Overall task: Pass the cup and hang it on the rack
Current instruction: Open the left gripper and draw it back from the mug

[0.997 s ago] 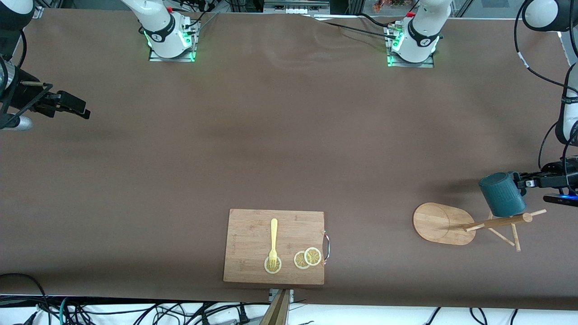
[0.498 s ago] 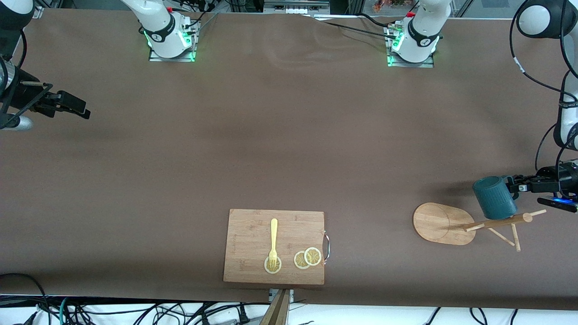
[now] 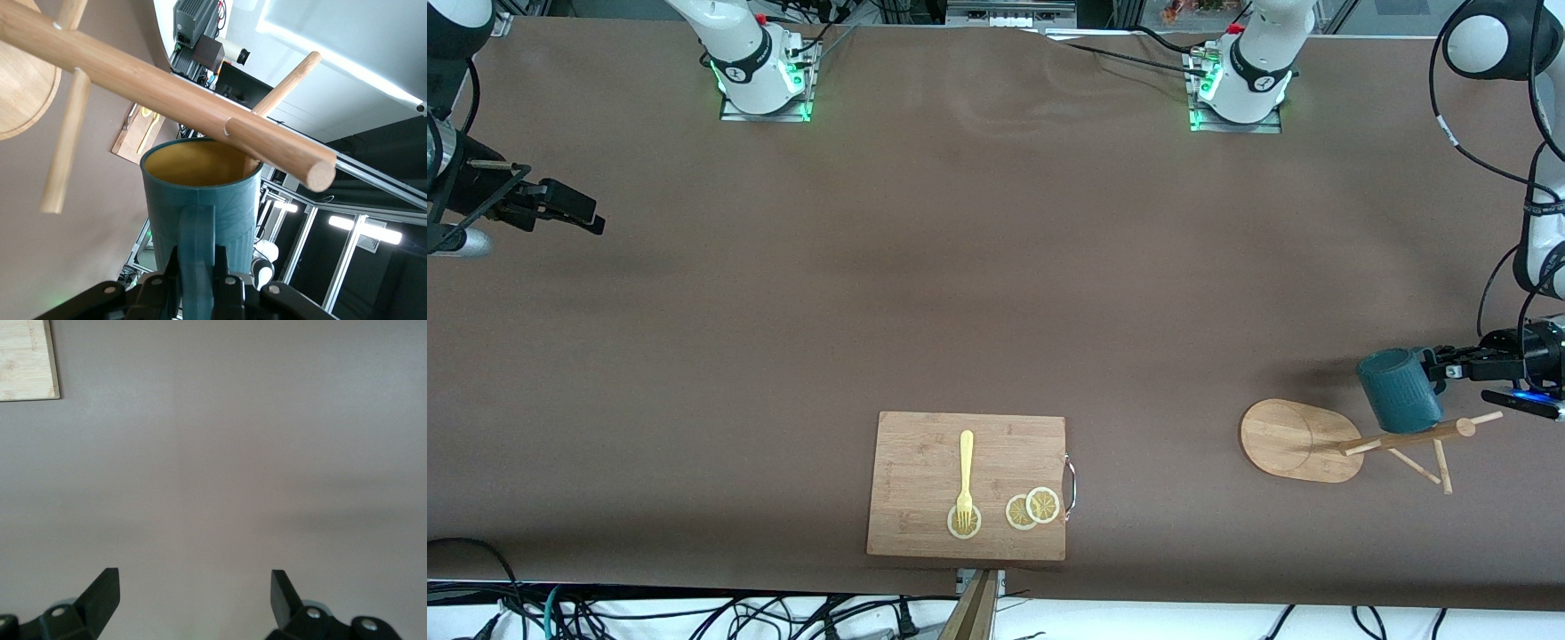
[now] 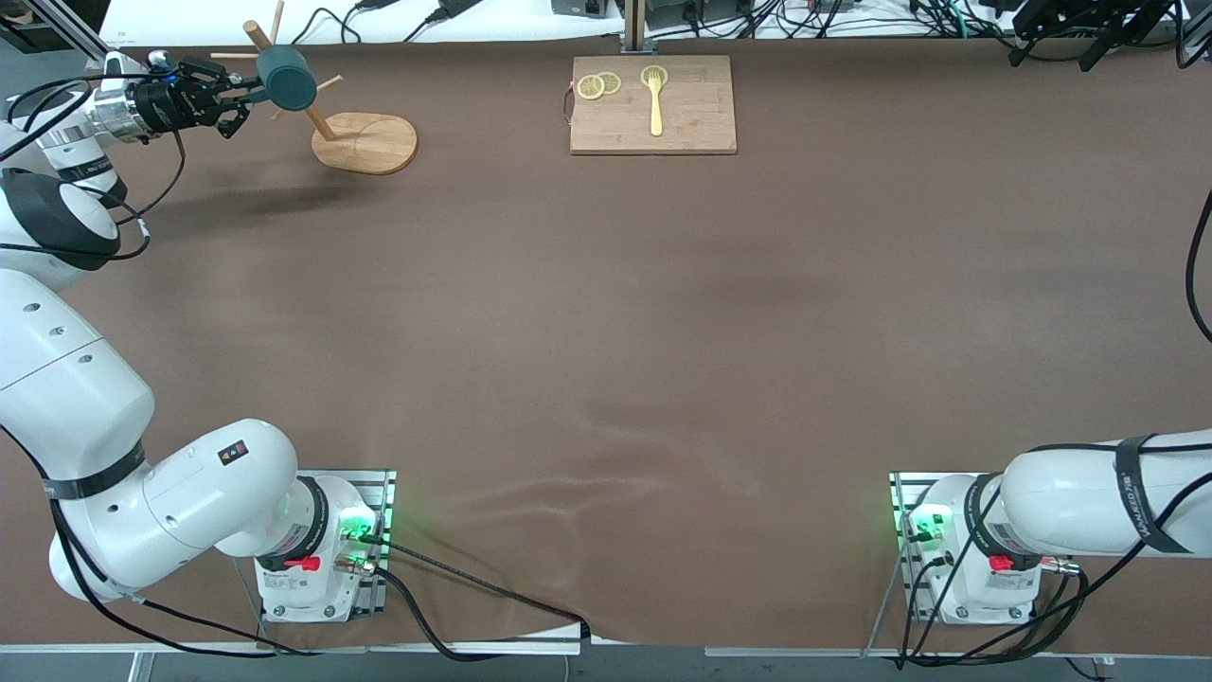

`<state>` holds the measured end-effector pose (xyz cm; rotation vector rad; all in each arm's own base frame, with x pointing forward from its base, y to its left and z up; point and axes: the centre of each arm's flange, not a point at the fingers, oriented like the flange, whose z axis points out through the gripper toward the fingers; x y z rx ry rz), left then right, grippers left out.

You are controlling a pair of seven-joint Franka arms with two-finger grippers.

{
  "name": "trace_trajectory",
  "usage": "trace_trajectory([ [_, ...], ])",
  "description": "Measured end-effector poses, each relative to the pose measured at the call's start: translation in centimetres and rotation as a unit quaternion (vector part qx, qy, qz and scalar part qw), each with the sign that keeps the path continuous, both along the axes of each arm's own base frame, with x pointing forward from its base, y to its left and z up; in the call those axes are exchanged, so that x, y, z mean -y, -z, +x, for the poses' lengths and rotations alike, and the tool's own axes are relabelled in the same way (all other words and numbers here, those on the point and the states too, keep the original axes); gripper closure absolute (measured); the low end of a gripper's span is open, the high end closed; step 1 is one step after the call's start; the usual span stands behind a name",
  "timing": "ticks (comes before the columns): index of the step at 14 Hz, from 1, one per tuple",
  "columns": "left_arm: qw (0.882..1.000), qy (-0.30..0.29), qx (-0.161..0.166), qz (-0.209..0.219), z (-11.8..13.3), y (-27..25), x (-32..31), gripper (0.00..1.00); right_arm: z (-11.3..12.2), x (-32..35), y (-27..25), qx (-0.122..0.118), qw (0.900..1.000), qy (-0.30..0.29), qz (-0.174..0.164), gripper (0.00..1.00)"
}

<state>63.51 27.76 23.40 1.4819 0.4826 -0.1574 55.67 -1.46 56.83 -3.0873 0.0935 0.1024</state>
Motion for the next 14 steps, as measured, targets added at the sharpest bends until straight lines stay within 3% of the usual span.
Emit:
trace_trajectory([
  [4, 1.0, 0.0, 0.01, 0.0, -0.1, 0.2, -0.2, 0.79, 0.0, 0.0, 0.0, 0.0, 1.0, 0.0, 0.0, 0.0],
  [5, 1.0, -0.001, 0.017, 0.003, -0.2, 0.3, -0.3, 0.74, 0.0, 0.0, 0.0, 0.0, 1.0, 0.0, 0.0, 0.0],
  [7, 0.999, -0.002, 0.031, 0.009, -0.5, 0.6, -0.7, 0.53, 0.0, 0.0, 0.0, 0.0, 1.0, 0.0, 0.0, 0.0],
  [12, 0.999, -0.001, 0.031, 0.024, -1.5, 0.9, -2.2, 0.01, 0.0, 0.0, 0.0, 0.0, 1.0, 0.0, 0.0, 0.0],
  [14, 0.999, 0.011, 0.039, 0.036, -2.5, 1.0, -3.1, 0.0, 0.0, 0.0, 0.0, 0.0, 1.0, 0.0, 0.0, 0.0],
])
